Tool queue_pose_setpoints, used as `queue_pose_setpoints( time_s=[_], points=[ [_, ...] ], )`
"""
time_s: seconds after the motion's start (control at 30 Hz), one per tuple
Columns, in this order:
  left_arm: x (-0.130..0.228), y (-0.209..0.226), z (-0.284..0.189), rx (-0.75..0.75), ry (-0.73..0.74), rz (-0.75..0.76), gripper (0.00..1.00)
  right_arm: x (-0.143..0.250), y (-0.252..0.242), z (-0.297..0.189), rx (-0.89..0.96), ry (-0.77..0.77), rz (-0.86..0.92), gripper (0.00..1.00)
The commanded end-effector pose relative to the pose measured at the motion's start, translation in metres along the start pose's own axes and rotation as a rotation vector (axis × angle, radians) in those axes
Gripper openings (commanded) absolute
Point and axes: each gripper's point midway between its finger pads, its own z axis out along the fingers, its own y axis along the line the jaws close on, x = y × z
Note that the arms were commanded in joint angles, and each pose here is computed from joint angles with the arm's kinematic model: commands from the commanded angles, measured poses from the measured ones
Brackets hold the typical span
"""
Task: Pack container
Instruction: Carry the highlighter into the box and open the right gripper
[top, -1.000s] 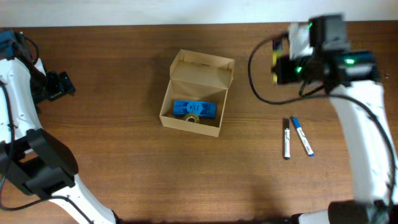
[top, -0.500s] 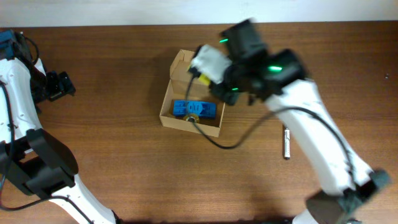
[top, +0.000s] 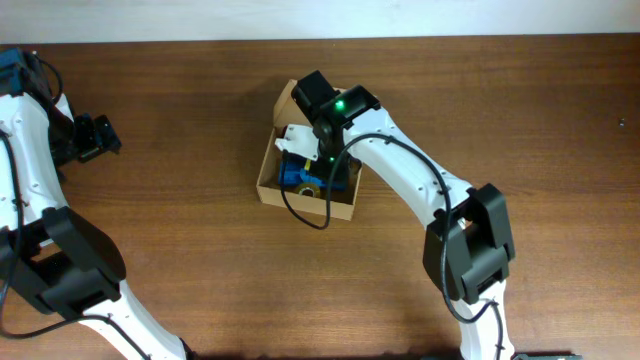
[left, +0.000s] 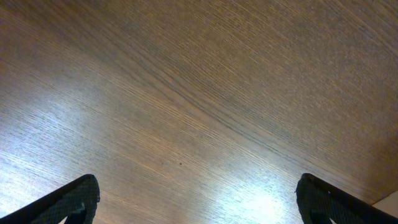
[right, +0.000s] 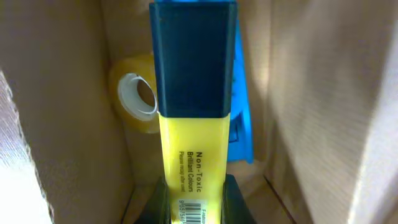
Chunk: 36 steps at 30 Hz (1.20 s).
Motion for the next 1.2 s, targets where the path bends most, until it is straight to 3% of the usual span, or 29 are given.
queue_pose_setpoints(
  time_s=[0.0,0.43,0.47,0.53,0.6,0.73,0.93,1.17],
  points=[
    [0.001,0.001,-0.002,0.010,-0.003,0.008,1.00,-0.008,0.013,0.014,-0.047,-0.005,-0.028,0.04],
    [0.001,0.001,-0.002,0.010,-0.003,0.008,1.00,-0.015,0.025,0.049,-0.070,0.040,-0.003,0.04],
    [0.001,0.001,-0.002,0.010,-0.003,0.008,1.00,-0.014,0.023,0.049,-0.059,0.044,-0.003,0.08],
    [0.001,0.001,-0.002,0.010,-0.003,0.008,1.00,-0.012,0.017,0.048,-0.025,0.061,0.017,0.38],
    [0.001,0.001,-0.002,0.010,-0.003,0.008,1.00,-0.012,0.012,0.044,-0.004,0.068,0.047,0.43],
    [0.001,0.001,-0.002,0.010,-0.002,0.008,1.00,-0.019,0.006,0.021,0.016,0.039,0.070,0.66],
    [0.001,0.001,-0.002,0.010,-0.003,0.008,1.00,-0.023,-0.014,-0.043,0.160,-0.015,0.117,0.52],
    [0.001,0.001,-0.002,0.010,-0.003,0.008,1.00,0.000,-0.036,-0.141,0.373,-0.118,0.232,0.52]
  ],
)
